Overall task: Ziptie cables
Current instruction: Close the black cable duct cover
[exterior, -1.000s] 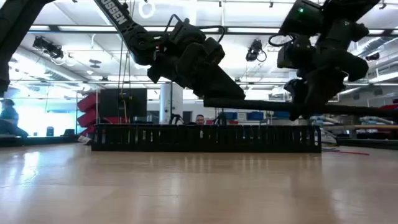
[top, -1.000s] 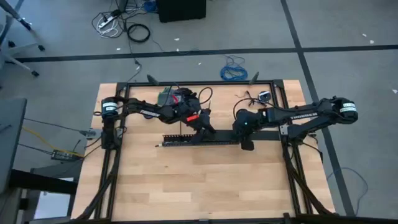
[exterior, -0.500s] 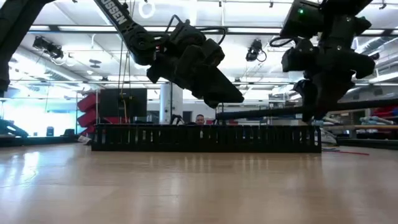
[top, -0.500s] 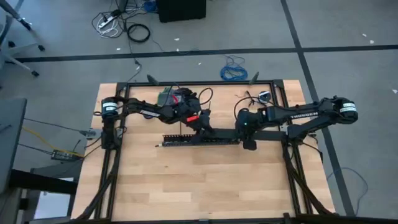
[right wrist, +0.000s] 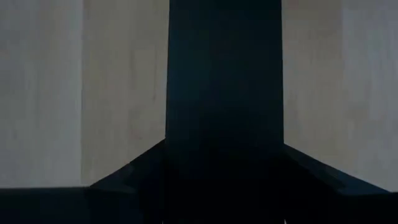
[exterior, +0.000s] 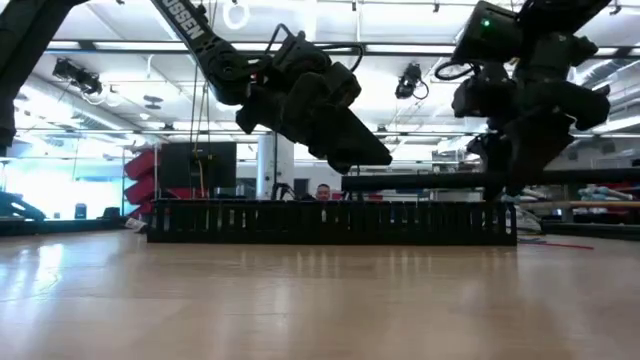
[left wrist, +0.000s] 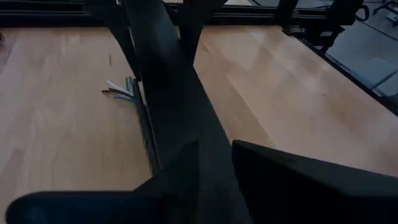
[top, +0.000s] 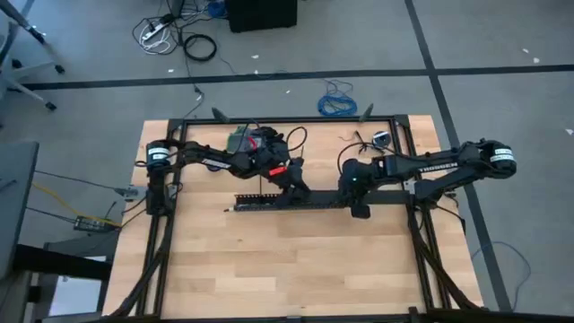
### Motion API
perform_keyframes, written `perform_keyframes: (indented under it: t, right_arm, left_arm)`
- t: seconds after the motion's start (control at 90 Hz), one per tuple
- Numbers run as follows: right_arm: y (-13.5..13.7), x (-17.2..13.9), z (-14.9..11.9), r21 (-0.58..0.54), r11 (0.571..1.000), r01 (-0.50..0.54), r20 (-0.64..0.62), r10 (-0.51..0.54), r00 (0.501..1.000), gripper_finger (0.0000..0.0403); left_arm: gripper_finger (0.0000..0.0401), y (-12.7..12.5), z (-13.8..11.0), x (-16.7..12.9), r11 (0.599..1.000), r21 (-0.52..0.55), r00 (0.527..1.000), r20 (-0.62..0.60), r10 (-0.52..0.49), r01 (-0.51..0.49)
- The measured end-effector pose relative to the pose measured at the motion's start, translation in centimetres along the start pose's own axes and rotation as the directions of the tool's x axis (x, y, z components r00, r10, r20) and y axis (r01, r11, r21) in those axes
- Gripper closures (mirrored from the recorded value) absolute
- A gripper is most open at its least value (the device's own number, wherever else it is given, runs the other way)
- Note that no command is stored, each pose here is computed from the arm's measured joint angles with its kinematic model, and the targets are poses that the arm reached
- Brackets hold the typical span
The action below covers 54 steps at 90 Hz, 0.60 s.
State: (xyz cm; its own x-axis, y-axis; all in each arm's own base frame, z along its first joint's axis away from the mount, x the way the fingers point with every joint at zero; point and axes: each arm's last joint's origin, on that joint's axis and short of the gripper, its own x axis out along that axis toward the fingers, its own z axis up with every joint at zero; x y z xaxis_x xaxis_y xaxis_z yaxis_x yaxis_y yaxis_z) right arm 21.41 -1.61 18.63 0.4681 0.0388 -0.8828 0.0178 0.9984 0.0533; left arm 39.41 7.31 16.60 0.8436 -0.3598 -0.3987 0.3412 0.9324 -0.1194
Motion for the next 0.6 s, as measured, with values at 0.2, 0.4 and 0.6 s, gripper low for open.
perform_keyframes:
  t: [0.2,0.4,0.6]
  right_arm:
    - [-0.11,0.18,-0.09,-0.008,1.0,0.006,0.012,-0.006,1.0,0.0174]
    - [-0.12,0.47,-0.49,0.004,1.0,0.005,0.009,-0.005,1.0,0.0174]
    - [-0.15,0.47,-0.49,0.003,1.0,0.0,0.01,0.0,1.0,0.0174]
  left_arm:
    - [0.0313,-0.08,0.02,0.04,1.0,-0.003,1.0,0.0,-0.002,0.002]
    - [0.0313,-0.22,0.05,0.12,1.0,-0.001,1.0,0.0,-0.005,0.005]
    - [0.0313,-0.26,-0.01,0.22,1.0,-0.001,1.0,0.0,-0.007,0.007]
